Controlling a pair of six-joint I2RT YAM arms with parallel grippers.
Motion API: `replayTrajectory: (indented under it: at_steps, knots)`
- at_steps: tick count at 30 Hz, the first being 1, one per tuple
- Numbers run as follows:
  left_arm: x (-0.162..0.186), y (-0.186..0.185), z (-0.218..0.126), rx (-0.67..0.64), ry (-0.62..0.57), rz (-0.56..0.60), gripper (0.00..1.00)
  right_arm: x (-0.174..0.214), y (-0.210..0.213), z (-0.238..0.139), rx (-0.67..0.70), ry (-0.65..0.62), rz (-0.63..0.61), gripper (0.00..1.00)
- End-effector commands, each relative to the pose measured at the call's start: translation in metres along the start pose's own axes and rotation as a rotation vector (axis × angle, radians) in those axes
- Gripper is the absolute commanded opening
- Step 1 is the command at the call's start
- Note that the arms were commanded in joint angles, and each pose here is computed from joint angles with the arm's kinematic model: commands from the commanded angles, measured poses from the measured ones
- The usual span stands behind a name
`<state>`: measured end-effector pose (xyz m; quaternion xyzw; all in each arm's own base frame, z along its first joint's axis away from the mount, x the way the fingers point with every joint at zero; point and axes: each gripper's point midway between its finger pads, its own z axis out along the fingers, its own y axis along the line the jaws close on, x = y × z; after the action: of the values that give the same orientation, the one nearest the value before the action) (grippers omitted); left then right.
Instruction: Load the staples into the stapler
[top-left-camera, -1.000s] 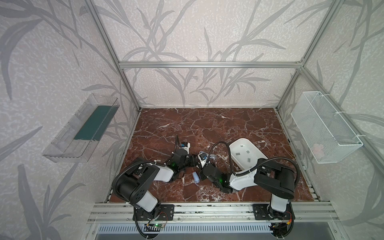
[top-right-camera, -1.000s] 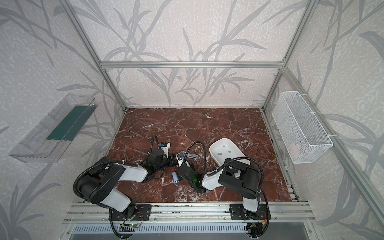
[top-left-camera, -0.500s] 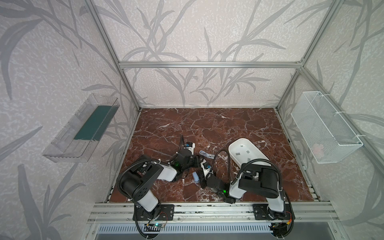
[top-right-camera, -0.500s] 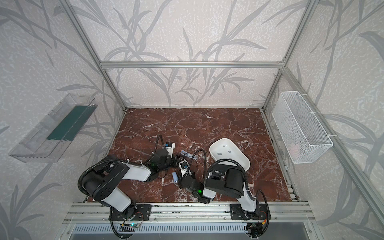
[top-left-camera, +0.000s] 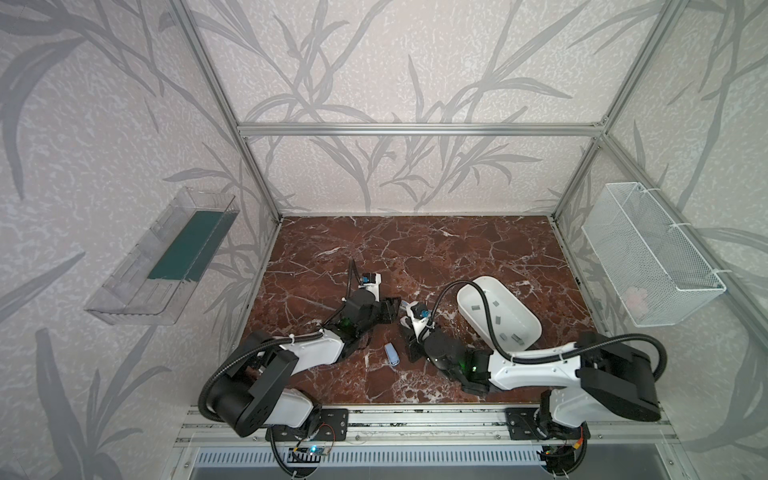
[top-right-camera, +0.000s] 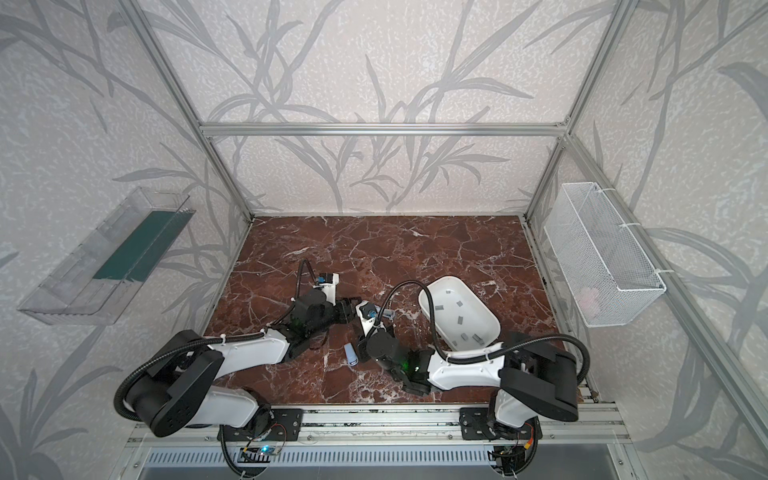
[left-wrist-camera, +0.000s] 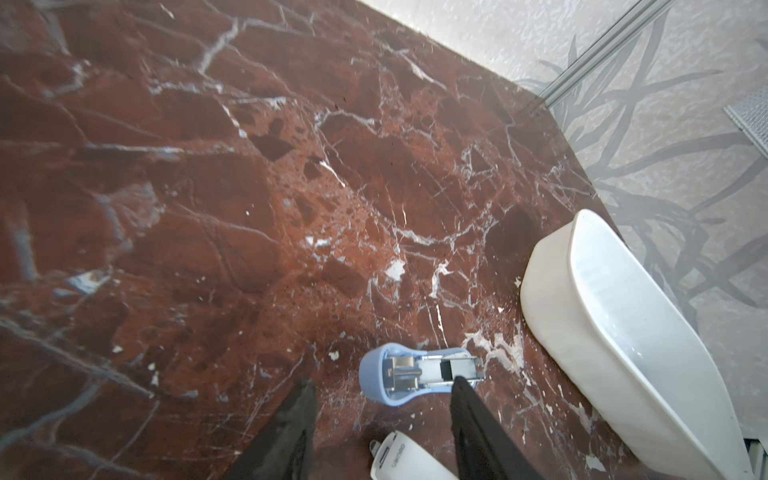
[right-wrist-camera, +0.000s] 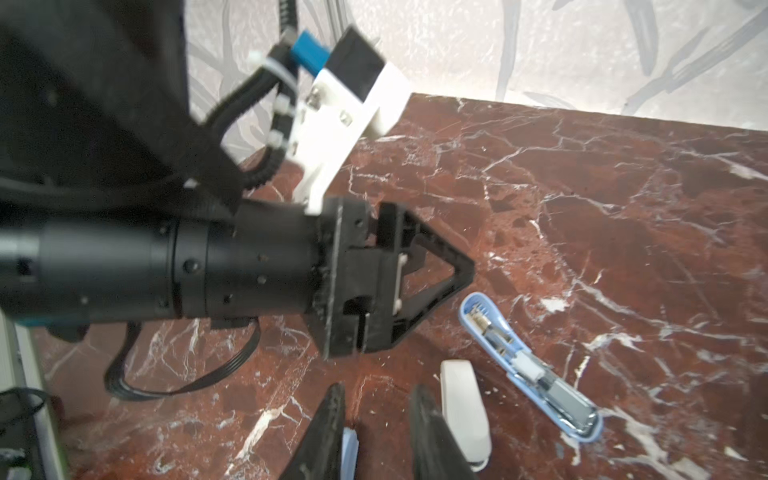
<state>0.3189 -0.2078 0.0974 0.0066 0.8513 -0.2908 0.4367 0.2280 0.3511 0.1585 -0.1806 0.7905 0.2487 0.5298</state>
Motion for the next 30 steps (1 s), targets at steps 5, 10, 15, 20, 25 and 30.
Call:
replayTrajectory:
  at_steps: [5, 10, 15, 20, 25, 30]
  knots:
    - [-0.012, -0.001, -0.003, -0.022, -0.019, 0.03, 0.55, 0.05, -0.066, 0.011, 0.145, 0.218, 0.018, 0.3]
    - [-0.016, 0.001, 0.001, -0.025, -0.031, 0.022, 0.55, 0.067, -0.069, 0.025, 0.163, 0.279, 0.024, 0.32]
    - [-0.018, -0.003, 0.018, -0.002, -0.014, -0.004, 0.56, 0.069, -0.103, 0.037, 0.215, 0.282, 0.06, 0.36]
    - [-0.008, -0.003, 0.039, 0.013, 0.033, -0.041, 0.6, 0.072, -0.111, 0.046, 0.208, 0.28, -0.015, 0.45]
    - [-0.001, -0.005, 0.055, 0.044, 0.058, -0.079, 0.61, 0.077, -0.123, 0.056, 0.207, 0.276, 0.073, 0.43]
    - [0.003, -0.007, 0.066, 0.061, 0.08, -0.101, 0.61, 0.086, -0.128, 0.061, 0.229, 0.279, 0.099, 0.4]
